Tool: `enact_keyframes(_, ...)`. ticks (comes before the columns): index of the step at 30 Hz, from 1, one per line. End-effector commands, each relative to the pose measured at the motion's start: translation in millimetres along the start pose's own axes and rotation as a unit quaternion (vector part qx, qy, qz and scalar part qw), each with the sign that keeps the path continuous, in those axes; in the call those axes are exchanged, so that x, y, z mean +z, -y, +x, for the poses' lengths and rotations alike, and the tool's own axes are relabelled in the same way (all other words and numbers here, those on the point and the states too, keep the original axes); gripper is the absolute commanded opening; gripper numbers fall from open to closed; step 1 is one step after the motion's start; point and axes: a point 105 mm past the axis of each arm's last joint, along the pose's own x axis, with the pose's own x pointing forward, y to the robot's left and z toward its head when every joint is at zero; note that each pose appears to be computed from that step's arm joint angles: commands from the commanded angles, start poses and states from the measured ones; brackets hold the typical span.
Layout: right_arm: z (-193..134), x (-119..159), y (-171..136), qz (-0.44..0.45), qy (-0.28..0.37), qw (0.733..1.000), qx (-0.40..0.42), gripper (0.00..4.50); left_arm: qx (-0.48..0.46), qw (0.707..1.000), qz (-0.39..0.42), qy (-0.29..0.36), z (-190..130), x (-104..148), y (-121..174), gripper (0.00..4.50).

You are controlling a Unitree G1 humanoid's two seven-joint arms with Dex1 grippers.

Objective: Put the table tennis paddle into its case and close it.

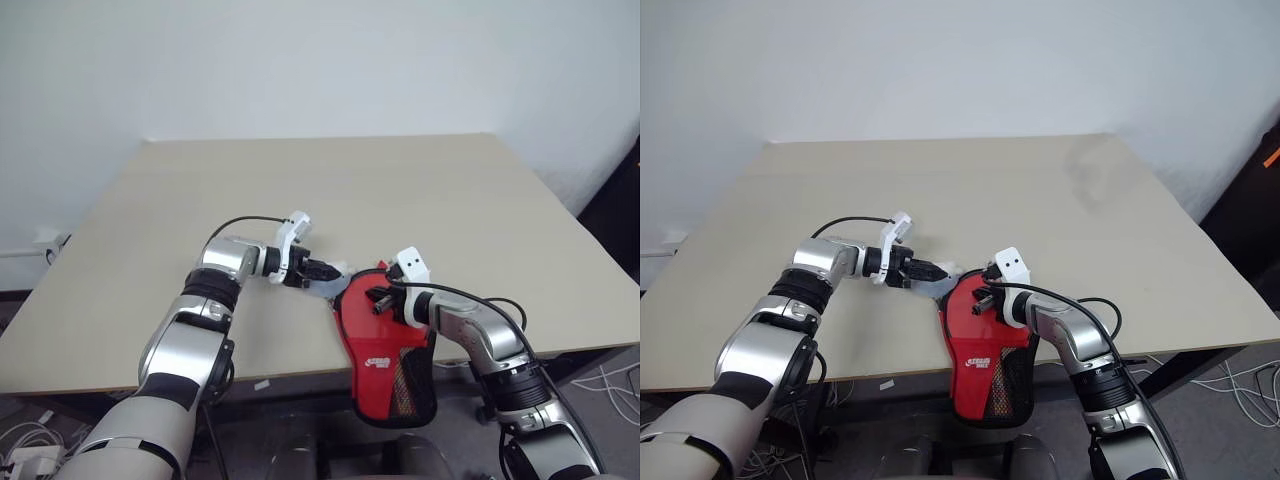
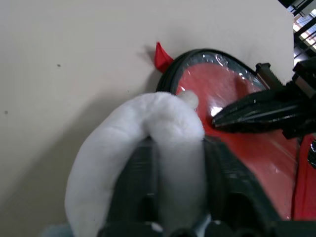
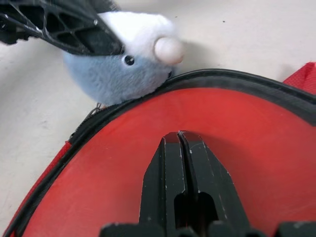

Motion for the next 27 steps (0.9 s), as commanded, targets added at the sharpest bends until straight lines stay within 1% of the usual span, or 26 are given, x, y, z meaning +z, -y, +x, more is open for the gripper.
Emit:
enact_keyframes(1,-2,4,2,-0.002,0.008,1.0,-0.006,0.0,0.003,0.999,-0.016,-0.044,8,-19,-1,0.02)
enact_keyframes(5,-2,-3,0,-0.003,-0.007,1.0,-0.002,0.0,0.018,0.999,0.004,-0.047,9,-14,-4,0.02)
enact_keyframes(7,-3,-8,-3,-0.009,-0.015,1.0,0.007,0.0,0.029,0.999,0.005,-0.038,10,-9,-6,0.02)
enact_keyframes(11,-3,-14,-4,-0.014,-0.027,1.0,0.007,0.0,0.05,0.998,0.026,-0.021,12,8,-8,0.02)
enact_keyframes(13,-2,-22,-3,-0.028,-0.043,0.999,0.0,0.0,0.06,0.997,0.043,-0.011,12,18,-8,0.02)
enact_keyframes(17,0,-32,-4,-0.027,-0.062,0.998,-0.001,0.0,0.086,0.994,0.059,0.008,15,35,-10,0.02)
enact_keyframes(27,-1,-37,-8,-0.014,-0.065,0.998,-0.001,0.0,0.167,0.98,0.085,0.066,19,71,-15,0.02)
